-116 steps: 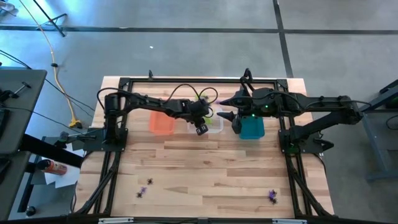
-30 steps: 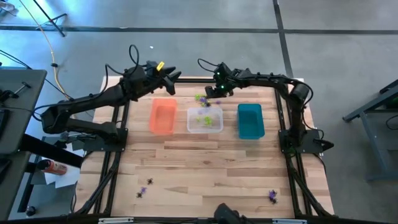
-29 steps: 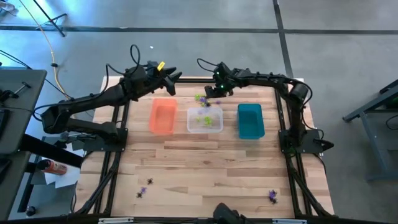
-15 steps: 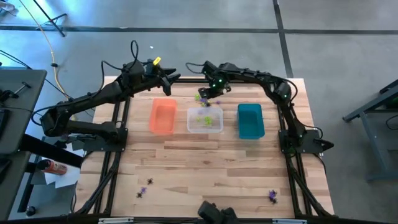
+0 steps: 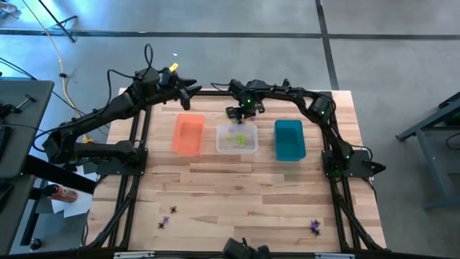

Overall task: Sort Halloween decoration
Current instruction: Put the green spider toy into the transparent bin

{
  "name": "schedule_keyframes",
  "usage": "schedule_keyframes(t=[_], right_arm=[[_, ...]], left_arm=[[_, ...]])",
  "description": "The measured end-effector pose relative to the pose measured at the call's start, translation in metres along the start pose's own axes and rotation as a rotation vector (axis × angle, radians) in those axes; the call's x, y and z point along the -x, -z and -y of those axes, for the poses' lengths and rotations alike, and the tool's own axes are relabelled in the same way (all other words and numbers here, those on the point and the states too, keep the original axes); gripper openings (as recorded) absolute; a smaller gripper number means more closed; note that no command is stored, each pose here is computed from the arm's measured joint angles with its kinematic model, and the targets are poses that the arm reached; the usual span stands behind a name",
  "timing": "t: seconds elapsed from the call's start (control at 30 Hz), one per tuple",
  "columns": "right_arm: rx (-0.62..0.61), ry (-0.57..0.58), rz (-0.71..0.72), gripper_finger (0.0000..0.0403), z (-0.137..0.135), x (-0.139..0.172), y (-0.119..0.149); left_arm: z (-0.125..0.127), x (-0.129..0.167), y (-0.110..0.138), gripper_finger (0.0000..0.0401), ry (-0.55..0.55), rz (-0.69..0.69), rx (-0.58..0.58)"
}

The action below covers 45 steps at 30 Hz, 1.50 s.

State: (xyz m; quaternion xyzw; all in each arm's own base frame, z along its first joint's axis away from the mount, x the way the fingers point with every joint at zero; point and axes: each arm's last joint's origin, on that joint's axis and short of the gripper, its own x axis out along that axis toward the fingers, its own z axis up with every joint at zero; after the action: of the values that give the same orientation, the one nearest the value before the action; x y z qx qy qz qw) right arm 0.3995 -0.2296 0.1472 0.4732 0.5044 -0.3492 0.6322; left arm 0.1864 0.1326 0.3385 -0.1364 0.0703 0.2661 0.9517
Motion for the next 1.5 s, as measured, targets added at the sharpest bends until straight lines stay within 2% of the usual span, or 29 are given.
schedule_keyframes(t=[0.17, 0.27, 0.53, 0.77, 0.97, 1.13, 1.3, 1.5], right_arm=[[0.002, 0.022, 0.015, 0.0137, -0.002, -0.001, 0.003], [0.029, 0.034, 0.025, 0.0122, -0.002, 0.000, 0.003], [0.171, 0.032, 0.032, 0.0008, -0.002, 0.016, -0.003], [0.234, 0.003, 0.102, 0.0002, 0.013, 0.048, -0.018], [0.278, -0.060, 0.133, 0.0002, 0.025, 0.074, -0.027], [0.278, -0.271, 0.023, 0.0003, 0.027, 0.075, -0.027], [0.221, -0.215, 0.017, 0.0030, 0.023, 0.058, -0.017], [0.107, -0.154, 0.054, 0.0126, 0.024, 0.034, -0.008]], left_arm=[[0.001, 0.000, 0.000, 0.0181, 0.035, -0.010, 0.000], [0.001, 0.000, 0.000, 0.0181, 0.035, -0.010, 0.000], [-0.005, 0.001, -0.001, 0.0181, 0.011, -0.004, 0.004], [-0.013, 0.002, -0.003, 0.0181, -0.026, 0.005, 0.013], [-0.020, 0.003, -0.004, 0.0181, -0.058, 0.013, 0.019], [-0.023, 0.004, -0.005, 0.0181, -0.074, 0.017, 0.022], [-0.023, 0.004, -0.005, 0.0181, -0.074, 0.017, 0.025], [-0.023, 0.004, -0.005, 0.0181, -0.074, 0.017, 0.024]])
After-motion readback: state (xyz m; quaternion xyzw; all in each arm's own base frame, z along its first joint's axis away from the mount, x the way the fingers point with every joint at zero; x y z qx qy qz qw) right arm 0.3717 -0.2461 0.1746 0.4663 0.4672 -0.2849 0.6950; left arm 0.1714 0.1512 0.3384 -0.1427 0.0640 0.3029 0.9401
